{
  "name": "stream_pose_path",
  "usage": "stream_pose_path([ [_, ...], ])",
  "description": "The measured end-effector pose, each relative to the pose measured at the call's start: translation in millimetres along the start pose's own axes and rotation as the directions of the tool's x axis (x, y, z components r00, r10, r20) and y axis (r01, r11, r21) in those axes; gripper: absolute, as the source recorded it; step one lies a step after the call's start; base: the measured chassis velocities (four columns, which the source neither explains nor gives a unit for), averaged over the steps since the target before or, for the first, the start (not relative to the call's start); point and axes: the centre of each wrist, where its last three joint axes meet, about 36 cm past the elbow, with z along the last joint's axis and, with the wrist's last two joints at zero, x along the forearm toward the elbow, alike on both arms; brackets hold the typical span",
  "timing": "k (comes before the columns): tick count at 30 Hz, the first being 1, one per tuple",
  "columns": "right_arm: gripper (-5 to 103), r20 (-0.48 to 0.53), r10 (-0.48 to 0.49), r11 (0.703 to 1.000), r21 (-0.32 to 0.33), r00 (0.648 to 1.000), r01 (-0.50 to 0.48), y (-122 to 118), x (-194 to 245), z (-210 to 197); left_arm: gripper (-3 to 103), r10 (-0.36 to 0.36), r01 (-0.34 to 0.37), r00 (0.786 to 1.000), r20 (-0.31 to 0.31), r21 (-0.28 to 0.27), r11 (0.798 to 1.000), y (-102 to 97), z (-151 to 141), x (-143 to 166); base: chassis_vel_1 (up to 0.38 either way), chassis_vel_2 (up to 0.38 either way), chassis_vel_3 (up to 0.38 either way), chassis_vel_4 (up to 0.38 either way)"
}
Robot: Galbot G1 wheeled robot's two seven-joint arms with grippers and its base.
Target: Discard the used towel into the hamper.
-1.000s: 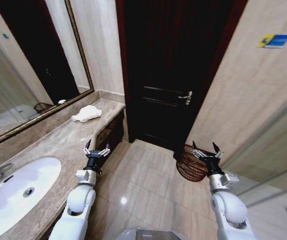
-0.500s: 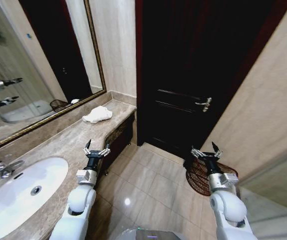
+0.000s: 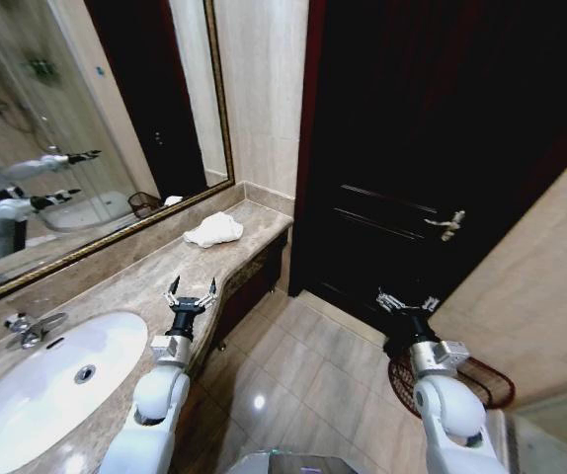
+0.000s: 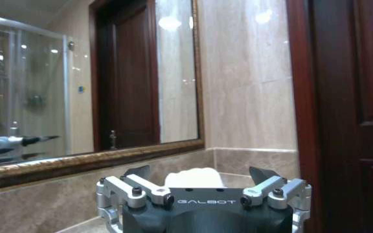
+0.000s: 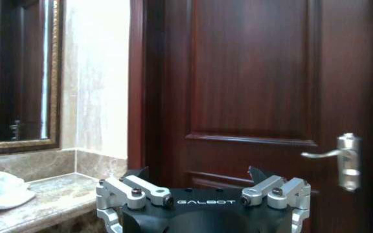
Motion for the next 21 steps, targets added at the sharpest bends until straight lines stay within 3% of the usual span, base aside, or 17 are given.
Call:
stream_pose_path([
  [21,100,0.003,-0.006,1.0,0.001,1.0,0.006,0.4,-2.1,-1.2,100,0.002,-0.002,1.0,0.005,-0.01,1.0,-1.6,2.7,1.1,-0.054,0.159,0.163,-0.055],
])
